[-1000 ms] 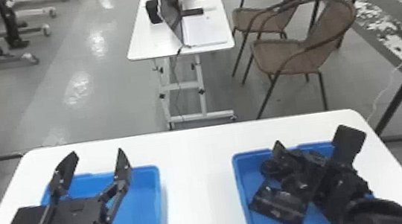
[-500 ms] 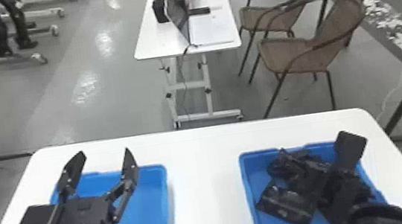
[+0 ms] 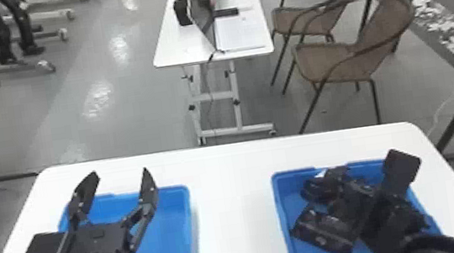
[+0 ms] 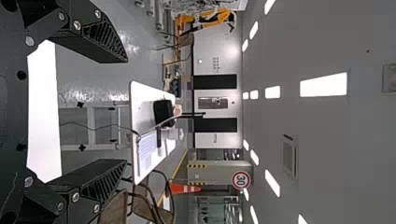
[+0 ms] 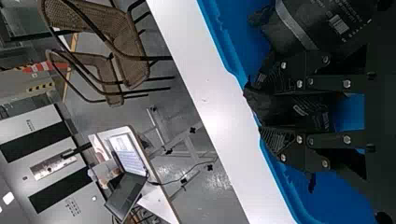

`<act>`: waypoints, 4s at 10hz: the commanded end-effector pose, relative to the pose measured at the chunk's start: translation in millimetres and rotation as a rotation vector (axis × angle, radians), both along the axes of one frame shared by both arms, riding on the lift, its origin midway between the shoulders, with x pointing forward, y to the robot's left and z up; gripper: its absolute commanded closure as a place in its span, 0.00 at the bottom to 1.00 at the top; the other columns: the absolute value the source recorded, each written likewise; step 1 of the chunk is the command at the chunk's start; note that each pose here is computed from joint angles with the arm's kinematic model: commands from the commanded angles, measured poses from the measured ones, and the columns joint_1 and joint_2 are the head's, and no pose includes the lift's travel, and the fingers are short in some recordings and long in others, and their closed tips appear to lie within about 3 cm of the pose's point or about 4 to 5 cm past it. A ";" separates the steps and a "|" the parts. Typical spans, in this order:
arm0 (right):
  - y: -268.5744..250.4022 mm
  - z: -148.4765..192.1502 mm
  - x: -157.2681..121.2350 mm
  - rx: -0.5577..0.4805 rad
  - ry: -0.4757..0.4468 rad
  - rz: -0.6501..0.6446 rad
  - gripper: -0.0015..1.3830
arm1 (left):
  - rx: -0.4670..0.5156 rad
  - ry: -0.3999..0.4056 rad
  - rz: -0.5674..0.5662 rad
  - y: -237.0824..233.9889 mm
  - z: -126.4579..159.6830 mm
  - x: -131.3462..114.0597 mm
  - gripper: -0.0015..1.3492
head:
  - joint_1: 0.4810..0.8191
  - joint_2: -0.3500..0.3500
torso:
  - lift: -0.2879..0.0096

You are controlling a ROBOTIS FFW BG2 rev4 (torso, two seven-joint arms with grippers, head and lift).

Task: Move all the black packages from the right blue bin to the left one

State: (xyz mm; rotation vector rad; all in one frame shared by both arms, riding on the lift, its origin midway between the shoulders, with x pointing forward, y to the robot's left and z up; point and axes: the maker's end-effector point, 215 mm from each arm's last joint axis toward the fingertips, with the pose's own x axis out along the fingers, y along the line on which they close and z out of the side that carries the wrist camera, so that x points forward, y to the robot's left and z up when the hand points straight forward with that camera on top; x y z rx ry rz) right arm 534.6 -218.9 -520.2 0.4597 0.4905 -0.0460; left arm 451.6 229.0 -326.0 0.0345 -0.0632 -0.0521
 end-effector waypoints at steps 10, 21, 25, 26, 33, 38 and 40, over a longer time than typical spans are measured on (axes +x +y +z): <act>152.5 167.0 30.2 0.546 -0.200 0.316 0.81 | -0.145 0.013 -0.007 -5.7 7.0 18.4 0.20 | 0.63 0.67 | 0.83; 286.4 204.1 4.5 0.947 -0.083 0.634 0.81 | -0.246 -0.014 -0.106 -37.1 30.9 36.4 0.21 | 0.63 0.89 | 0.83; 292.5 209.5 0.8 0.955 -0.082 0.660 0.81 | -0.414 0.032 -0.284 -65.0 24.1 50.1 0.21 | 0.63 0.87 | 0.83; 293.7 209.5 0.3 0.956 -0.080 0.662 0.81 | -0.410 0.049 -0.334 -73.6 22.9 52.9 0.21 | 0.63 0.86 | 0.83; 293.6 208.7 -2.0 0.953 -0.080 0.666 0.81 | -0.386 0.019 -0.195 -52.8 24.3 46.6 0.90 | 0.63 0.87 | 0.83; 207.0 151.5 14.4 0.499 -0.211 0.559 0.13 | -0.209 -0.022 -0.023 3.8 19.5 36.1 0.90 | 0.63 0.86 | 0.83; 165.7 103.2 -6.7 0.278 -0.195 0.510 0.20 | -0.036 0.062 0.042 27.8 -16.7 22.1 0.90 | 0.63 0.84 | 0.83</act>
